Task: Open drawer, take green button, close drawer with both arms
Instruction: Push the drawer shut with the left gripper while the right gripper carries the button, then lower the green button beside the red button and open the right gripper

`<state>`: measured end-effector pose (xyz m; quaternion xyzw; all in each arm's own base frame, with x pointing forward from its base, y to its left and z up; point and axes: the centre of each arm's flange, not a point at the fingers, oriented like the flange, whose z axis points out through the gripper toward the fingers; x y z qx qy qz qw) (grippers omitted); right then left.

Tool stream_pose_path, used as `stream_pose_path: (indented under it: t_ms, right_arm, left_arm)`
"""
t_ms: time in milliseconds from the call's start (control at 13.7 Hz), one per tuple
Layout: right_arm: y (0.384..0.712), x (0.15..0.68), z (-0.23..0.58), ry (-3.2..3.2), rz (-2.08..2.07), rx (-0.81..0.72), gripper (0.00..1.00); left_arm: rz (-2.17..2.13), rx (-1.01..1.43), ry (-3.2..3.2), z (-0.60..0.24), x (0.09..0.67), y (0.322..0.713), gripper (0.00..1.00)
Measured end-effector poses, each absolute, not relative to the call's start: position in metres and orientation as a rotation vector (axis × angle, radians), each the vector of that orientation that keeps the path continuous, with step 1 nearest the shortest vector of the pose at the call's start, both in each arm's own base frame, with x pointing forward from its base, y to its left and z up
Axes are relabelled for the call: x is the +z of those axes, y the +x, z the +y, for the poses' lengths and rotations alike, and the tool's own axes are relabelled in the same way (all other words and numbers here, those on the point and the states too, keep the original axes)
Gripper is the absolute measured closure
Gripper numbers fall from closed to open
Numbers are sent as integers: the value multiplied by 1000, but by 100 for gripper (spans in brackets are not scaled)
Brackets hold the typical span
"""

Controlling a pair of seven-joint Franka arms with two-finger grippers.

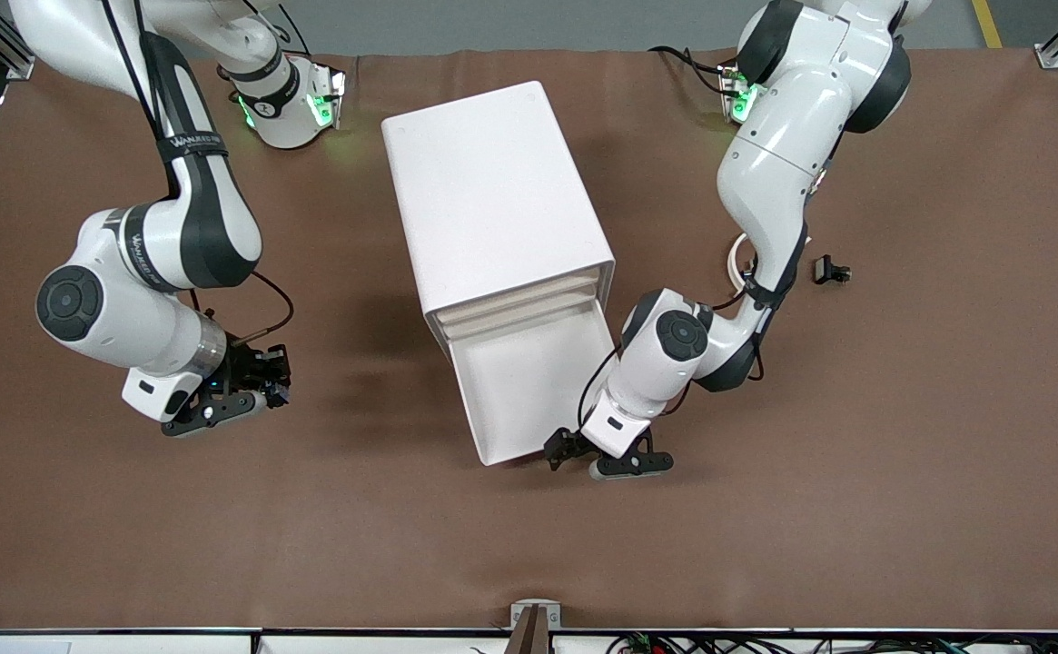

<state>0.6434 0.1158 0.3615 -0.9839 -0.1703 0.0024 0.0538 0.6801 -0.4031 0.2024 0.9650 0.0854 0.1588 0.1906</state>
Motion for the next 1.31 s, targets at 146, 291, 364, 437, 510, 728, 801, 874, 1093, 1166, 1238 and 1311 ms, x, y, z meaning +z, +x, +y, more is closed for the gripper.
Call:
stream_pose_path:
  t_ms: [146, 291, 364, 437, 510, 728, 801, 874, 1093, 1166, 1238, 1311]
  right_arm:
    - [643, 357, 111, -2970, -797, -47, 67]
    - [643, 358, 107, -2893, -1141, -103, 67]
    - [642, 357, 104, -2853, -1251, -110, 67]
    - [641, 356, 101, -2823, -1331, -105, 67]
    - [640, 352, 97, -2801, -1424, -93, 67]
    - [637, 337, 90, -2659, -1851, -112, 67]
    - [636, 331, 90, -2554, -2041, -122, 67]
    - [633, 326, 89, -2433, -2212, -119, 67]
    - [624, 310, 87, -2003, -2628, -25, 67]
    - [620, 304, 86, -1873, -2713, 5, 67]
    - [615, 297, 84, -1750, -2780, 36, 67]
    - [611, 289, 82, -1635, -2835, 64, 67]
  left_arm:
    - [232, 399, 2738, -408, 197, 675, 0]
    - [276, 345, 2754, -413, 200, 672, 0]
    - [308, 308, 2763, -418, 202, 668, 0]
    - [334, 274, 2770, -426, 203, 661, 0]
    - [356, 247, 2774, -435, 203, 654, 0]
    - [390, 213, 2771, -457, 202, 638, 0]
    - [403, 203, 2765, -461, 202, 635, 0]
    - [421, 190, 2757, -466, 202, 632, 0]
    - [478, 112, 2775, -479, 197, 618, 0]
    - [479, 67, 2804, -477, 191, 614, 0]
    - [481, 14, 2824, -477, 186, 610, 0]
    - [484, -26, 2826, -477, 183, 607, 0]
